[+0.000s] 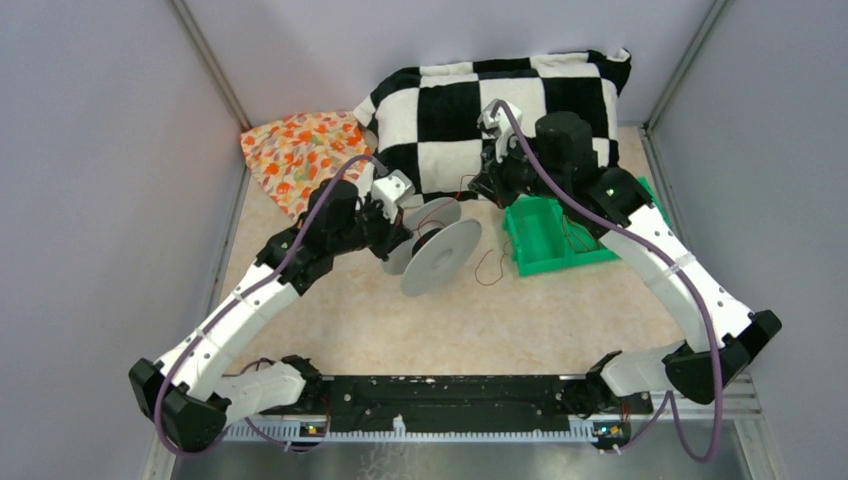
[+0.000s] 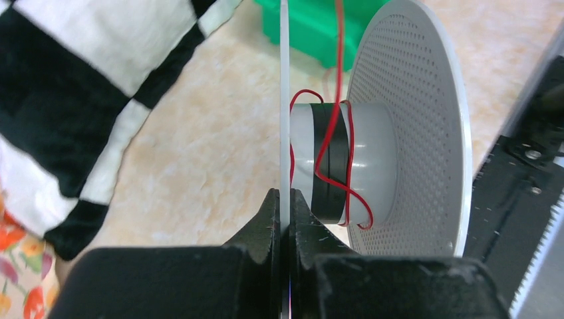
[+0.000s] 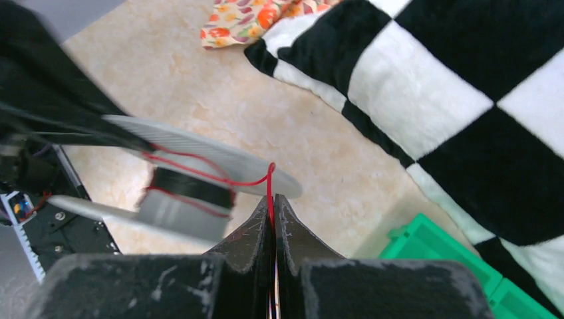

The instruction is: Wrap the cables

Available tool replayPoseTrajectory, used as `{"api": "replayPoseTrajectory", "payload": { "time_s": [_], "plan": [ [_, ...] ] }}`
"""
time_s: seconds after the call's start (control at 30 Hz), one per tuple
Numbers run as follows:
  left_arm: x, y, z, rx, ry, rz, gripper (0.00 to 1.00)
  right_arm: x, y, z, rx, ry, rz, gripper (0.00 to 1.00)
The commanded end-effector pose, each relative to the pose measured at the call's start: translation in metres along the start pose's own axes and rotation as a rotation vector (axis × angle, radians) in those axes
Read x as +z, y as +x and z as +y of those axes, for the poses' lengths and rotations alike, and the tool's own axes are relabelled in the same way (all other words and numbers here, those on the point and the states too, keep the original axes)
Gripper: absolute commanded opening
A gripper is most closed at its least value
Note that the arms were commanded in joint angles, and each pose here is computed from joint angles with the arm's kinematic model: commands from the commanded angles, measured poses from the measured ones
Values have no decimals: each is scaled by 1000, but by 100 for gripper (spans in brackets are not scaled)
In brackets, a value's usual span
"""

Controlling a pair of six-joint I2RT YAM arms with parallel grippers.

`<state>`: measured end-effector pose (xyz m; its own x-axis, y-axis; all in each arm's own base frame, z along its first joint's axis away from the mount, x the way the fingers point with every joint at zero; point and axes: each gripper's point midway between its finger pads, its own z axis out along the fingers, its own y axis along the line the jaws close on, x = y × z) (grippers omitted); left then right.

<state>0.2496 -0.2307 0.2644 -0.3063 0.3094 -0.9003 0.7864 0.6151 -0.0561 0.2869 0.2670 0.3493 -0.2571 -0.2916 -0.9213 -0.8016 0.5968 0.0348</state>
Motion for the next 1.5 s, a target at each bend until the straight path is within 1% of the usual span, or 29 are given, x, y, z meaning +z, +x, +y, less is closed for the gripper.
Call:
{"api": "replayPoseTrajectory", "payload": {
  "time_s": [0.0, 0.13, 0.3, 0.4, 0.6, 0.67, 0.7, 0.77, 0.93, 1.03, 1.13, 1.17, 1.27, 1.33, 1.37, 1.4, 1.47],
  "plan": [
    [-31, -65, -42, 132, 203, -222, 0, -13, 6, -16, 39, 30, -61, 0],
    [-45, -75, -59, 151, 292, -241, 0, -14, 33, -29, 115, 65, -38, 0],
    [-63, -100, -69, 166, 326, -319, 0, -13, 64, -27, 193, 66, -9, 0],
    [-69, -118, -67, 121, 309, -369, 0, -13, 75, -20, 246, 52, -16, 0],
    [-78, -154, -72, -19, 336, -524, 0, -16, 90, 14, 386, -91, -74, 0],
    [-78, -161, -68, -63, 322, -553, 0, -20, 89, 22, 422, -121, -109, 9],
    [-76, -164, -65, -89, 308, -564, 0, -24, 83, 26, 427, -139, -149, 13],
    [-74, -168, -59, -125, 280, -579, 0, -27, 82, 32, 465, -168, -185, 20],
    [-75, -181, -49, -184, 232, -613, 0, -18, 87, 50, 632, -306, -248, 31],
    [-82, -191, -44, -190, 197, -646, 0, -15, 89, 53, 705, -344, -282, 38],
    [-94, -203, -39, -199, 161, -685, 0, -14, 91, 51, 724, -337, -294, 46],
    [-96, -206, -37, -207, 148, -693, 0, -13, 91, 50, 725, -332, -295, 49],
    [-105, -213, -27, -230, 88, -711, 0, -11, 93, 49, 728, -324, -288, 64],
    [-113, -219, -24, -236, 66, -728, 0, -9, 96, 47, 730, -310, -277, 72],
    [-116, -222, -22, -243, 58, -735, 0, -8, 98, 46, 724, -298, -268, 80],
    [-120, -225, -22, -248, 54, -742, 0, -7, 102, 44, 722, -283, -251, 85],
    [-125, -230, -20, -258, 40, -750, 0, -5, 104, 41, 701, -262, -235, 88]
  ]
}}
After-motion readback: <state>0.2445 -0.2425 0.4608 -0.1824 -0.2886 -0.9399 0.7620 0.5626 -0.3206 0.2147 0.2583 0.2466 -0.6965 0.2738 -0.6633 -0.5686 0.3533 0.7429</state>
